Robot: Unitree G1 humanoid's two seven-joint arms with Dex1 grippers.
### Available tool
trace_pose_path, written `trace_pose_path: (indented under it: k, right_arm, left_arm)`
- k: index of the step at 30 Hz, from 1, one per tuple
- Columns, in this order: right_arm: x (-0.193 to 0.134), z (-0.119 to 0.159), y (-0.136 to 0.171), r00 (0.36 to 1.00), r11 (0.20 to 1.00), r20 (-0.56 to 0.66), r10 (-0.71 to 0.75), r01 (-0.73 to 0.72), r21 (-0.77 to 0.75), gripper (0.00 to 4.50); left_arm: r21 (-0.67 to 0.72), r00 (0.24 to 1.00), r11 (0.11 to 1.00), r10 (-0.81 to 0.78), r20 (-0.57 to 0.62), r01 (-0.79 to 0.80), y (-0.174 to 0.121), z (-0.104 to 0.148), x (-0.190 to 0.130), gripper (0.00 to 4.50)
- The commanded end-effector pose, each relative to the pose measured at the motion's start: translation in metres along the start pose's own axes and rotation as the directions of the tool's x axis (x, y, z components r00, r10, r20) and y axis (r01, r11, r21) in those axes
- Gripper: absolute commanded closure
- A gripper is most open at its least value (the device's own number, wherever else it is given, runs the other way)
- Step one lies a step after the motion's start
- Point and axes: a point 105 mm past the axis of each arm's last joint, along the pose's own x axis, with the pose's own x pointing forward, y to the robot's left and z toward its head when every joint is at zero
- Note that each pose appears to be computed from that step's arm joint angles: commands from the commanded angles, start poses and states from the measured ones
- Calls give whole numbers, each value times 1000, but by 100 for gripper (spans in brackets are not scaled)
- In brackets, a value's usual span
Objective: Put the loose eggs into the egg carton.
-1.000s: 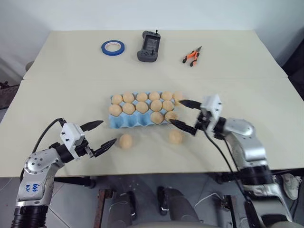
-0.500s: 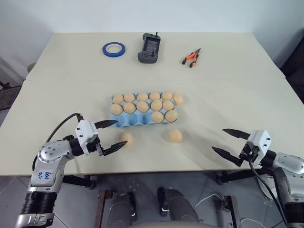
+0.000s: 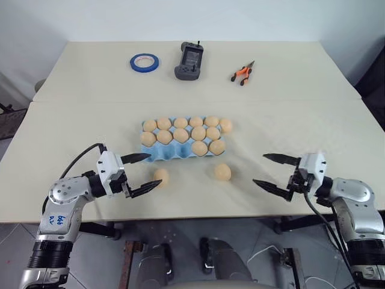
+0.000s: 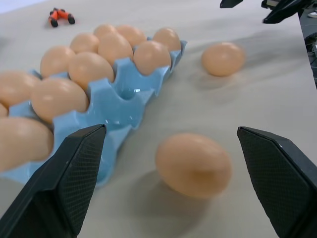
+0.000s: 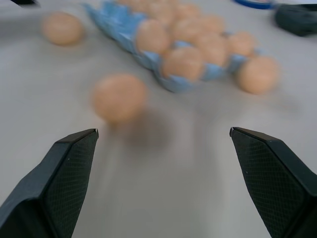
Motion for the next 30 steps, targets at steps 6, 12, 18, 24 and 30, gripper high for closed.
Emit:
trace_pose_path:
  k: [6,12,18,24,30]
  right_arm:
    - [60,17,23,980,980,0,199,-199,7,4]
    - [84,1,24,975,976,-57,216,-215,20,4]
    - [93,0,20,978,979,-38,206,-205,6,135]
    - [99,19,21,975,975,32,220,-219,-25,233]
    - [134,65,29,955,968,159,249,-242,-62,233]
  left_arm:
    - [51,1000,999,-6,9,6,-6,9,-13,0]
    - [63,999,998,-28,18,27,-13,8,-13,0]
    - [72,999,997,-17,27,16,-14,12,-12,0]
    - [57,993,992,107,58,-111,-2,14,-22,0]
    - [11,962,964,265,58,-266,5,8,-42,0]
